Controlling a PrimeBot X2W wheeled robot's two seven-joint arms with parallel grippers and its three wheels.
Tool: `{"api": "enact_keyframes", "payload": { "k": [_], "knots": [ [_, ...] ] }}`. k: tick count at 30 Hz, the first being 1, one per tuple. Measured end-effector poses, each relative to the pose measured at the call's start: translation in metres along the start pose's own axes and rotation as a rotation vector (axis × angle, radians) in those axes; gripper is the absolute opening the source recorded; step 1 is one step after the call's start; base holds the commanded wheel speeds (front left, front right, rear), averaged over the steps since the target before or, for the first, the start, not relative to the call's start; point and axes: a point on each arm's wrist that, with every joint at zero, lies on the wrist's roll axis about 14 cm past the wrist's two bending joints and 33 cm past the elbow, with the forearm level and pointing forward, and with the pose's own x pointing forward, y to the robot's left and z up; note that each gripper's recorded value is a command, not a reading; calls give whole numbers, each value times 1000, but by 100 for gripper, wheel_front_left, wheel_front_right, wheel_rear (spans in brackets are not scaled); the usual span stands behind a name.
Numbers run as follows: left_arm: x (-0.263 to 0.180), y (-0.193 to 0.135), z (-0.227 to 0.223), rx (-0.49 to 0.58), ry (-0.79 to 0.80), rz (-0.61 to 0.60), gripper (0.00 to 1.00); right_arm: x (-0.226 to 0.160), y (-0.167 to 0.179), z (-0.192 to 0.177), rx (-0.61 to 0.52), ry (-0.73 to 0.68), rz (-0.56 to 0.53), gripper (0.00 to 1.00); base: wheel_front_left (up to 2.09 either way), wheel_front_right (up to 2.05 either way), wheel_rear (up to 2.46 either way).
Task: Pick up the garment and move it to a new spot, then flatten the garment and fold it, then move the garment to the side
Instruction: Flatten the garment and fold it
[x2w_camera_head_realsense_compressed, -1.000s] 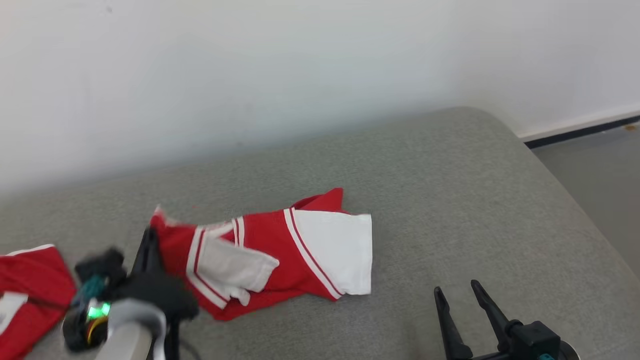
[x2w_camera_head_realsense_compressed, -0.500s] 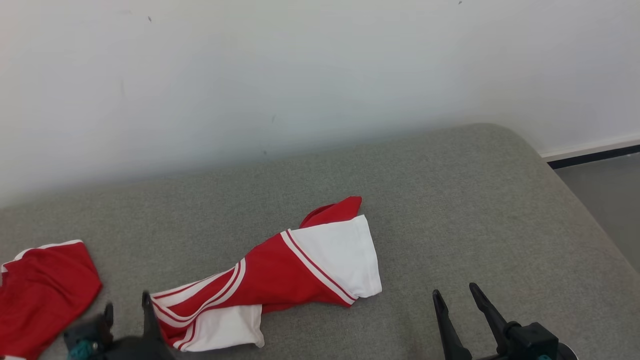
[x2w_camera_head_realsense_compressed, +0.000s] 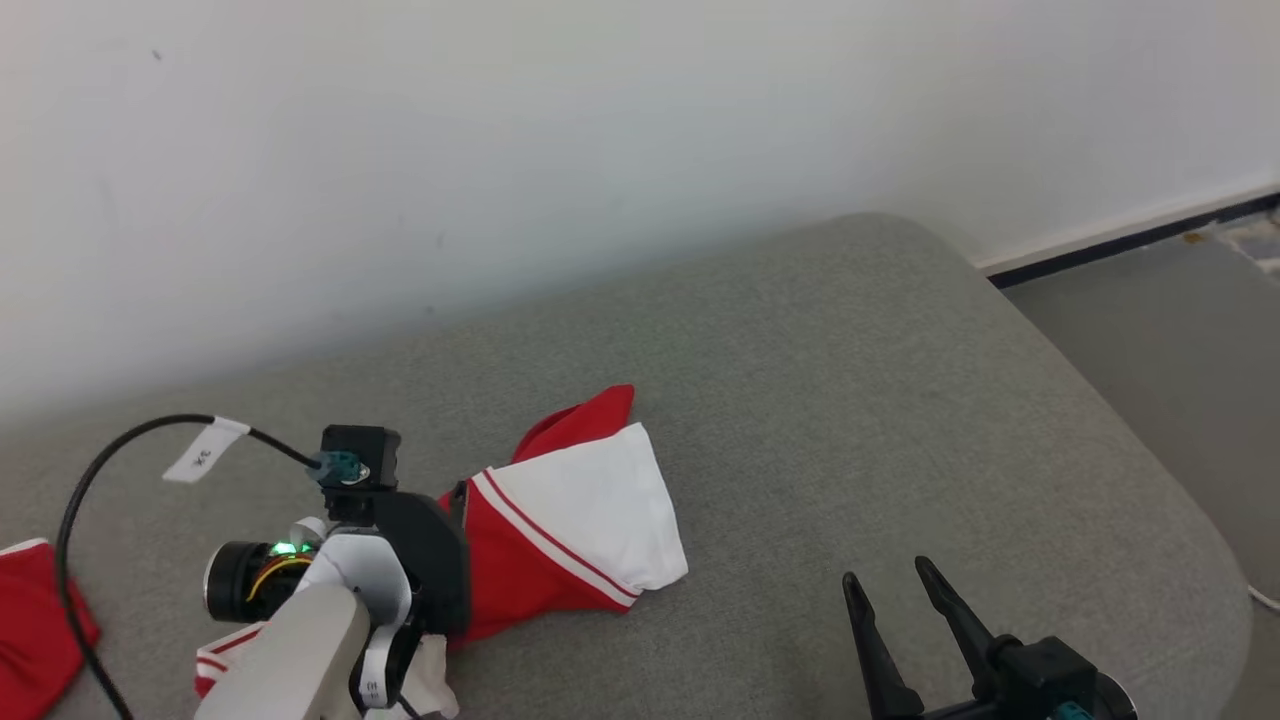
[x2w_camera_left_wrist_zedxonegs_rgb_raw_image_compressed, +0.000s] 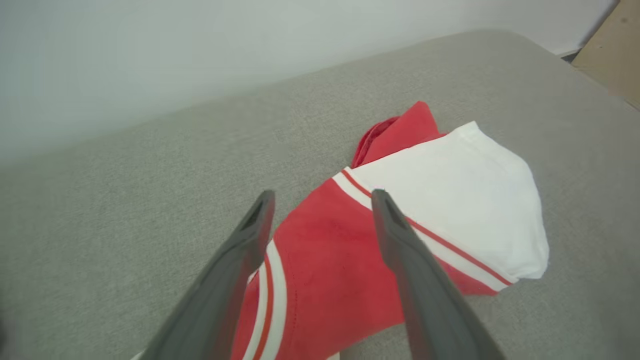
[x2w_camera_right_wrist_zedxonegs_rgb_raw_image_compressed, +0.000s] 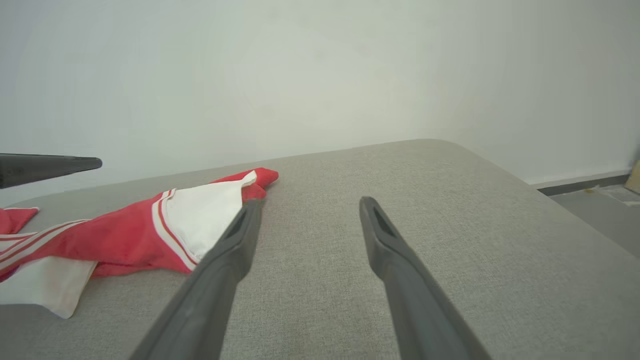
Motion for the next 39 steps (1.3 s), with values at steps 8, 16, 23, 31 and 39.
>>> {"api": "enact_keyframes", "payload": {
  "k": [8, 16, 23, 31, 39],
  "knots": [
    [43, -13, -27, 70, 285, -47, 100, -20, -32, -6, 1, 20, -123, 100, 0, 0, 0],
    [80, 6, -45, 126, 500, -37, 100, -27, -49, -20, 12, 69, -198, 100, 0, 0, 0],
    [101, 11, -82, 78, 701, -97, 100, -22, -56, -35, 1, 128, -230, 100, 0, 0, 0],
    [98, 2, -88, 60, 782, -172, 100, -7, -51, -42, -2, 147, -201, 100, 0, 0, 0],
    [90, -7, -66, 40, 662, -201, 100, 9, -35, -42, 7, 138, -133, 100, 0, 0, 0]
  ]
}}
